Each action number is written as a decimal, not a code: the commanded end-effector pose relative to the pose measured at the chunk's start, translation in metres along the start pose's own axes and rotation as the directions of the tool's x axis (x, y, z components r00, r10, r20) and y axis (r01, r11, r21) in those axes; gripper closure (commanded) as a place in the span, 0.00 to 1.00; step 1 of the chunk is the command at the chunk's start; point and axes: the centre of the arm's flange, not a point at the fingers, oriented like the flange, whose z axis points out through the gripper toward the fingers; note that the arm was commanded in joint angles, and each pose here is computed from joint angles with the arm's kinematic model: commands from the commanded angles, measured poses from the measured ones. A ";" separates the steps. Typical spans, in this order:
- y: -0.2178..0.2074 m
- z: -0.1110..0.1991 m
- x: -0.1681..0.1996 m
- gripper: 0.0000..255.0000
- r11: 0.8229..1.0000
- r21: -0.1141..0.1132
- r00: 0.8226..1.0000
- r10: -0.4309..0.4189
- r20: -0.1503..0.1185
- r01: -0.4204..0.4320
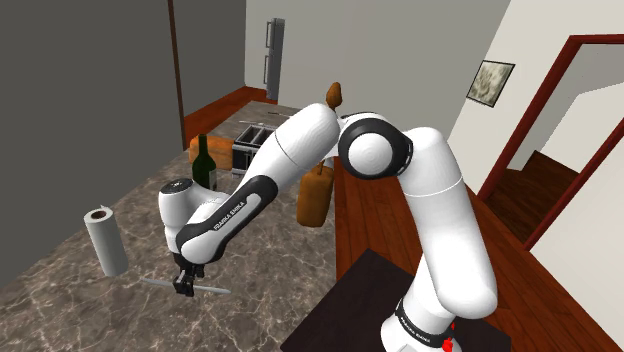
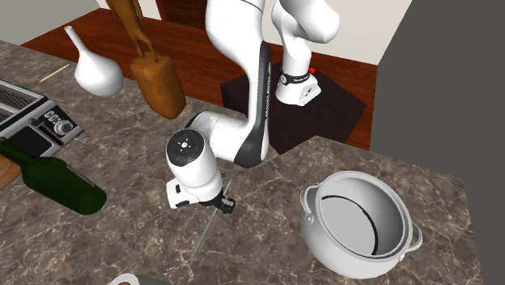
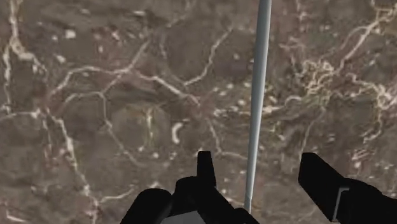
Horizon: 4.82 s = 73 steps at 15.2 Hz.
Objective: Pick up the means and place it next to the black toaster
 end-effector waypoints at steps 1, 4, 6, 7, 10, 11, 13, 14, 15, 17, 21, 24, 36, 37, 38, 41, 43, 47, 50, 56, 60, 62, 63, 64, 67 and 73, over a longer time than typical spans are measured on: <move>0.000 0.000 0.000 1.00 1.000 0.000 1.000 0.000 0.000 0.000; 0.000 0.000 0.000 1.00 1.000 0.000 1.000 0.000 0.000 0.000; 0.000 0.000 0.000 1.00 1.000 0.000 1.000 0.000 0.000 0.000; 0.000 0.000 0.000 1.00 1.000 0.000 1.000 0.000 0.000 0.000; 0.000 -0.005 0.000 1.00 1.000 0.000 1.000 0.000 0.000 0.000; 0.000 -0.010 -0.001 1.00 1.000 0.000 1.000 0.000 0.000 0.000; 0.000 -0.021 -0.001 1.00 1.000 0.000 1.000 0.000 0.000 0.000; 0.000 -0.026 -0.001 1.00 1.000 0.000 1.000 0.000 0.000 0.000; 0.000 -0.032 -0.002 1.00 1.000 0.000 1.000 0.000 0.000 0.000; 0.000 -0.042 -0.002 1.00 1.000 0.000 1.000 0.000 0.000 0.000; 0.000 -0.063 -0.003 1.00 1.000 0.000 1.000 0.000 0.000 0.000; 0.000 -0.079 -0.004 1.00 1.000 0.000 1.000 0.000 0.000 0.000; 0.000 -0.142 -0.007 1.00 1.000 0.000 1.000 0.000 0.000 0.000; 0.000 -0.148 -0.008 1.00 1.000 0.000 1.000 0.000 0.000 0.000; 0.000 -0.153 -0.008 1.00 1.000 0.000 1.000 0.000 0.000 0.000; -0.001 -0.169 -0.009 1.00 1.000 0.000 1.000 0.000 0.000 0.000; -0.001 -0.179 -0.009 1.00 1.000 0.000 1.000 0.000 0.000 0.000; -0.001 -0.200 -0.010 1.00 1.000 0.000 1.000 0.000 0.000 0.000; -0.001 -0.216 -0.011 1.00 1.000 0.000 1.000 0.000 0.000 0.000; -0.001 -0.248 -0.013 1.00 1.000 0.000 1.000 0.000 0.000 0.000; -0.001 -0.269 -0.014 1.00 1.000 0.000 1.000 0.000 0.000 0.000; -0.001 -0.279 -0.015 1.00 1.000 0.000 1.000 0.000 0.000 0.000; -0.001 -0.285 -0.015 1.00 1.000 0.000 1.000 0.000 0.000 0.000; -0.001 -0.290 -0.015 1.00 1.000 0.000 1.000 0.000 0.000 0.000; 0.025 -0.290 -0.020 1.00 1.000 0.000 1.000 0.000 0.000 0.000; 0.103 -0.290 -0.034 1.00 1.000 0.000 1.000 0.000 0.000 0.000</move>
